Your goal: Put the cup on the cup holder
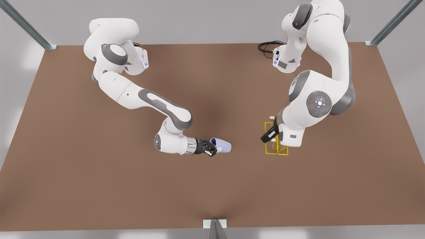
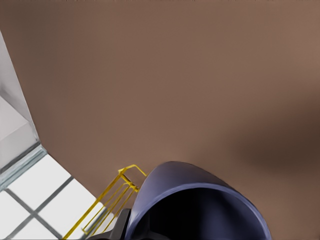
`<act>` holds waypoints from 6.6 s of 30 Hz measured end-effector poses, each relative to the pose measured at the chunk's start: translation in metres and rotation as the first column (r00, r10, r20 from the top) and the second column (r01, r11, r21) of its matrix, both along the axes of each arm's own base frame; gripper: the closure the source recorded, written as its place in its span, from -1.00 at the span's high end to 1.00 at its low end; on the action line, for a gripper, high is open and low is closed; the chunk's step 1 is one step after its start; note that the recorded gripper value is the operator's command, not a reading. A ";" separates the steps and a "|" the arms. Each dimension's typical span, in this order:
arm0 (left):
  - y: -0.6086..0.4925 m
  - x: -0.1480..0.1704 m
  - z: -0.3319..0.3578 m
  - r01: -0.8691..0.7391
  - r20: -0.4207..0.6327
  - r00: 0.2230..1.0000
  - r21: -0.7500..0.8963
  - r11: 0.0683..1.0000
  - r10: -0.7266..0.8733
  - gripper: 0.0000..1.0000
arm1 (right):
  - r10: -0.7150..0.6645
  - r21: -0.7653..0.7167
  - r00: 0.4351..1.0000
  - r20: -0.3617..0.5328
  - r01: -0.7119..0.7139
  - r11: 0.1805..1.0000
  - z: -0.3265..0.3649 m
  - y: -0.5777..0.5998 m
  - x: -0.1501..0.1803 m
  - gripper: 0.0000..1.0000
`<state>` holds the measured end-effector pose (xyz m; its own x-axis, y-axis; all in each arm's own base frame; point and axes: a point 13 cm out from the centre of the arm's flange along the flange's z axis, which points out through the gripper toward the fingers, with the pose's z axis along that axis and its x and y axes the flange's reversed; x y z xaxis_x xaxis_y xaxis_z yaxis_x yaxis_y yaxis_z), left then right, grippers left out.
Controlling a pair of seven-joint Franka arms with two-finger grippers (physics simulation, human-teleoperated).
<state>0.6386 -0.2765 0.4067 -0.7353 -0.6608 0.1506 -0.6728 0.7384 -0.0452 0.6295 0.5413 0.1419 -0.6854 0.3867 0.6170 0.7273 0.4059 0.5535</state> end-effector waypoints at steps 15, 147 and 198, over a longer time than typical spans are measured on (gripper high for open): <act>-0.096 0.012 -0.096 -0.546 0.039 0.838 0.069 0.835 0.544 1.00 | -0.069 -0.068 0.998 0.001 0.069 0.995 -0.038 -0.011 0.006 1.00; 0.030 -0.009 -0.180 -0.590 0.582 0.771 0.806 0.055 -0.257 0.53 | 0.794 -0.836 0.609 -0.001 -0.436 0.333 0.330 -0.543 -0.001 1.00; 0.152 -0.046 0.024 -0.476 0.038 0.850 0.484 0.734 0.526 1.00 | 0.770 -0.846 0.637 0.040 -0.388 0.365 0.308 -0.571 0.025 1.00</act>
